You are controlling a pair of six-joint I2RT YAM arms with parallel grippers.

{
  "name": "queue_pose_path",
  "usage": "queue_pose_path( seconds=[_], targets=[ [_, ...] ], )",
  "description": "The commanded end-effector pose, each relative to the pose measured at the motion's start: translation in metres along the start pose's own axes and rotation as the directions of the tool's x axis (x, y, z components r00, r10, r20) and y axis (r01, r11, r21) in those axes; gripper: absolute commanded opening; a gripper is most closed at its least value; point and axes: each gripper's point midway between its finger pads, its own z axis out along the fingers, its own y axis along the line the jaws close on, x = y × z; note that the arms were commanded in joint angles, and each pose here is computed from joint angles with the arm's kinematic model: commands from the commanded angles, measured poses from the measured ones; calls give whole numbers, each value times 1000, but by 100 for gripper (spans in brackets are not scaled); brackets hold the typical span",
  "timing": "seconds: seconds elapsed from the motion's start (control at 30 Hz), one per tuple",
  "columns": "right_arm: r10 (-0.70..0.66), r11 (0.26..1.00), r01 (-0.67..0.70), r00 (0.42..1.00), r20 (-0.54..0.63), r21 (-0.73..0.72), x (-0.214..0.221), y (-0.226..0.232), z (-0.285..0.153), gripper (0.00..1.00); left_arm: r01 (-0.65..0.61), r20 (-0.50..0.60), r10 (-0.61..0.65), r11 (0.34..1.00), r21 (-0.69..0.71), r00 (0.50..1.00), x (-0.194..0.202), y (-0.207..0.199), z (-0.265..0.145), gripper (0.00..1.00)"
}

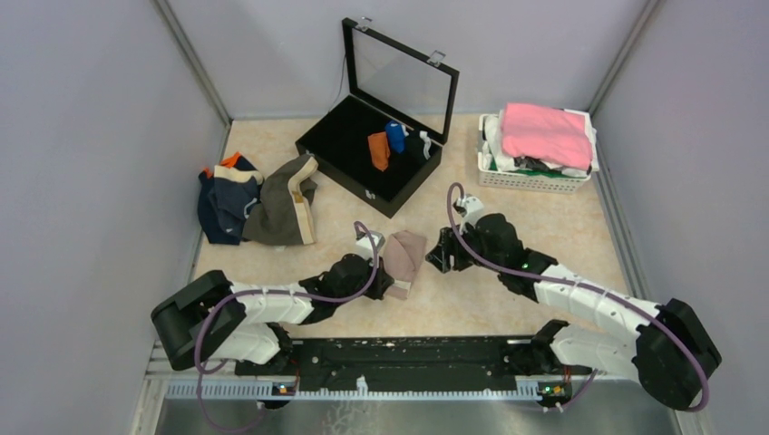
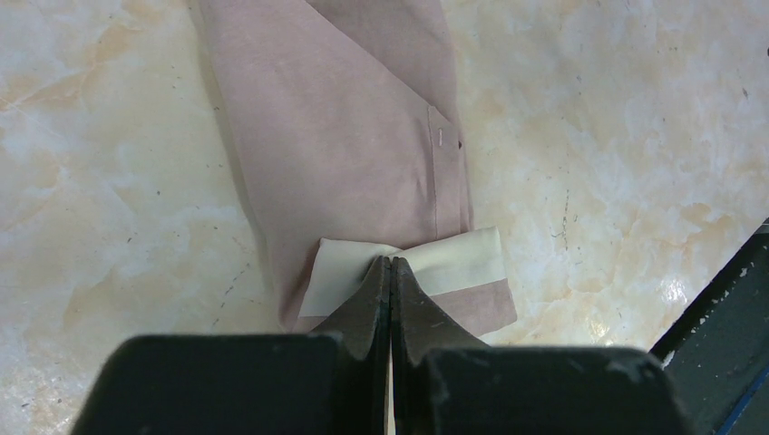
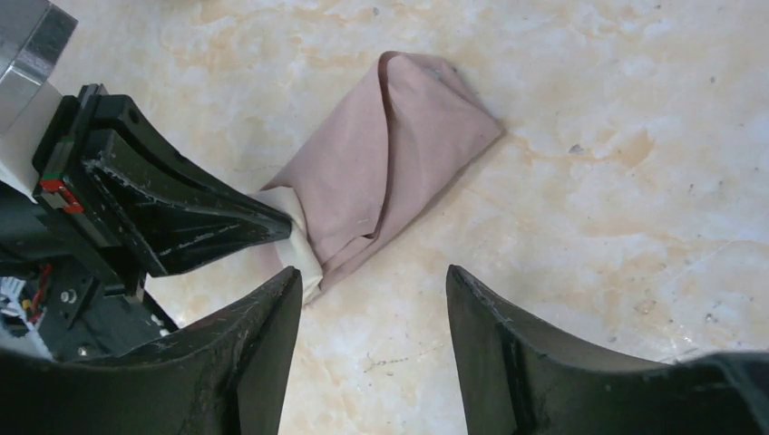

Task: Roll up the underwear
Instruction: Roll the underwear to the center of the board.

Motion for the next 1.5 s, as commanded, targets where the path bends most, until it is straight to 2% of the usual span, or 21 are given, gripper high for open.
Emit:
queue_pose_path(
  seconds=[0.0,0.1,0.2,0.3,0.4,0.5,0.63,0.8,1.0,1.17,1.47],
  targets=[
    [-94,995,96,990,105,-13,-25,2,-1,60,-35,-100,31,999,-36,994,26,13,-1,0],
    [-152,986,160,976,158,-37,-26,12,1,56,-36,-107,32,999,-40,994,27,14,-1,0],
    [-347,931,363,908,235,-28,-18,36,0,56,-35,-113,29,998,-49,993,29,16,-1,0],
    [-552,801,594,781,292,-74,3,67,-1,57,-31,-122,24,998,-55,992,31,17,0,0],
    [-690,659,746,651,316,-97,27,84,1,56,-32,-138,23,998,-58,990,34,18,2,0],
    [-812,484,867,495,308,-119,55,92,8,57,-29,-143,21,998,-59,990,35,18,2,0],
    [-898,356,928,372,236,-111,78,89,26,58,-27,-146,18,998,-60,989,36,19,3,0],
    [-943,296,955,298,147,-34,81,76,48,59,-25,-156,16,998,-56,988,38,19,4,0],
    [-957,275,961,272,103,8,82,67,56,60,-25,-159,17,999,-46,987,39,17,3,0],
    [-972,235,972,234,35,14,88,52,58,52,-23,-157,16,999,-45,987,39,18,2,0],
    [-975,221,975,221,0,13,100,40,64,41,-26,-162,20,999,-38,987,39,17,3,0]
  ],
)
